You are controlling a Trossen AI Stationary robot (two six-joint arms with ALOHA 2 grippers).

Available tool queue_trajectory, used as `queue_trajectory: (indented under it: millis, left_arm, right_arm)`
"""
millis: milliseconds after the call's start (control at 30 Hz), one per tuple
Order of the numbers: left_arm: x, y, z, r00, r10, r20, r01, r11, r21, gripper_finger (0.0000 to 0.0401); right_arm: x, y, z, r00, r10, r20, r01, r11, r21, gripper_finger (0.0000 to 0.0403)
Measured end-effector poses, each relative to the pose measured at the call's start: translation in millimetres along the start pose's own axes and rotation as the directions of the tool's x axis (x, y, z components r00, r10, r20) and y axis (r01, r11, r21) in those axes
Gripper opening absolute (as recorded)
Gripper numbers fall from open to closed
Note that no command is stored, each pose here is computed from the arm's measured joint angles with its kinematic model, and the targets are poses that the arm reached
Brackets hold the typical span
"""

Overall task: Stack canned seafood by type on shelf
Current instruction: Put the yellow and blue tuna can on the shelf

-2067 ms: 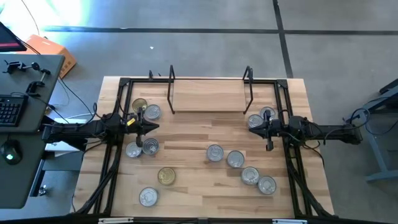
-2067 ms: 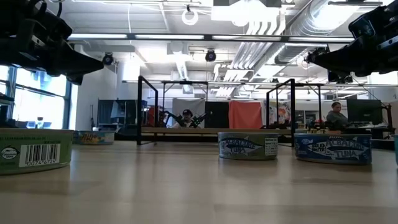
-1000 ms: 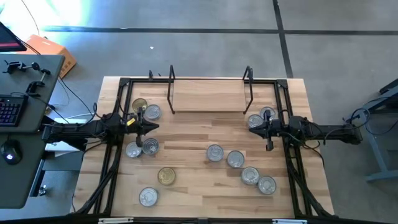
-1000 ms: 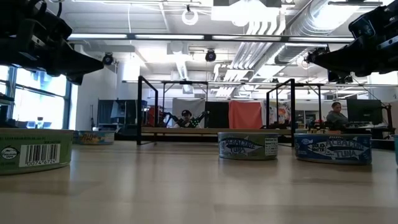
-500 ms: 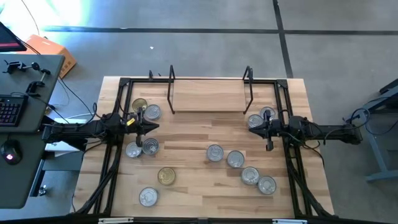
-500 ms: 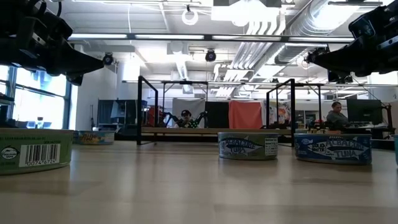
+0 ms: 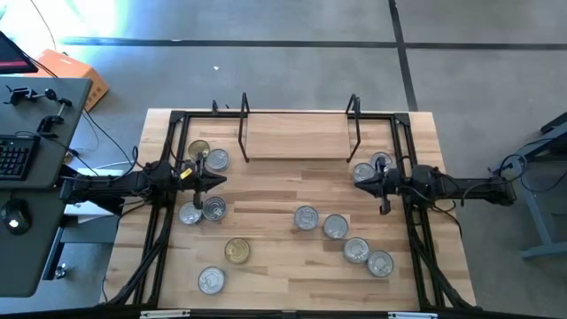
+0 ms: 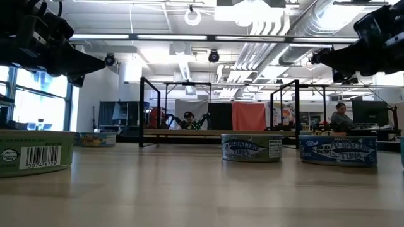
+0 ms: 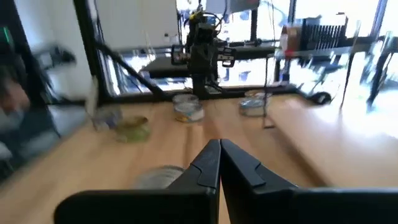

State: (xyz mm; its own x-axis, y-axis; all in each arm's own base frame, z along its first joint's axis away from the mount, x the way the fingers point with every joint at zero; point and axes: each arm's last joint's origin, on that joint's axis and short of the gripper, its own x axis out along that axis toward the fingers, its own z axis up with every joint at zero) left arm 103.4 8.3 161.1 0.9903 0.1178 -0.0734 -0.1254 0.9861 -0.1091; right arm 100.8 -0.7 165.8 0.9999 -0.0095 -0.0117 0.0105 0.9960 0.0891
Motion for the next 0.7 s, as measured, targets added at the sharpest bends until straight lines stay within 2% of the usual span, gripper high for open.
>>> queue_trajectory:
  millis: [100,167,267,400,467,567,700]
  left_arm:
    - [0,0,0,1.000,-0.008,-0.001,0.008,1.000,-0.003,0.0001]
    - [0,0,0,1.000,-0.009,0.000,0.009,1.000,0.002,0.0001]
    - [0,0,0,1.000,-0.009,0.001,0.009,1.000,0.001,0.0001]
    - [0,0,0,1.000,-0.008,-0.002,0.008,1.000,0.005,0.0001]
    - [0,0,-1,1.000,-0.007,-0.013,0.007,0.999,0.037,0.0001]
    - [0,0,-2,1.000,-0.007,-0.017,0.009,0.997,0.078,0.0001]
    - [0,0,-1,1.000,-0.007,-0.017,0.009,0.997,0.081,0.0001]
  right_arm:
    - [0,-1,5,0.997,-0.055,0.055,0.043,0.979,0.199,0.0002]
    - [-1,-2,10,0.988,-0.103,0.111,0.054,0.924,0.379,0.0002]
    - [0,-4,10,0.981,-0.159,0.115,0.087,0.880,0.467,0.0002]
    - [4,-1,7,0.994,-0.086,0.072,0.037,0.858,0.513,0.0002]
    - [8,1,5,0.995,-0.095,0.034,0.064,0.855,0.514,0.0002]
    - [13,5,11,0.988,-0.143,-0.051,0.151,0.885,0.441,0.0002]
    - [21,12,29,0.961,-0.175,-0.213,0.236,0.922,0.307,0.0002]
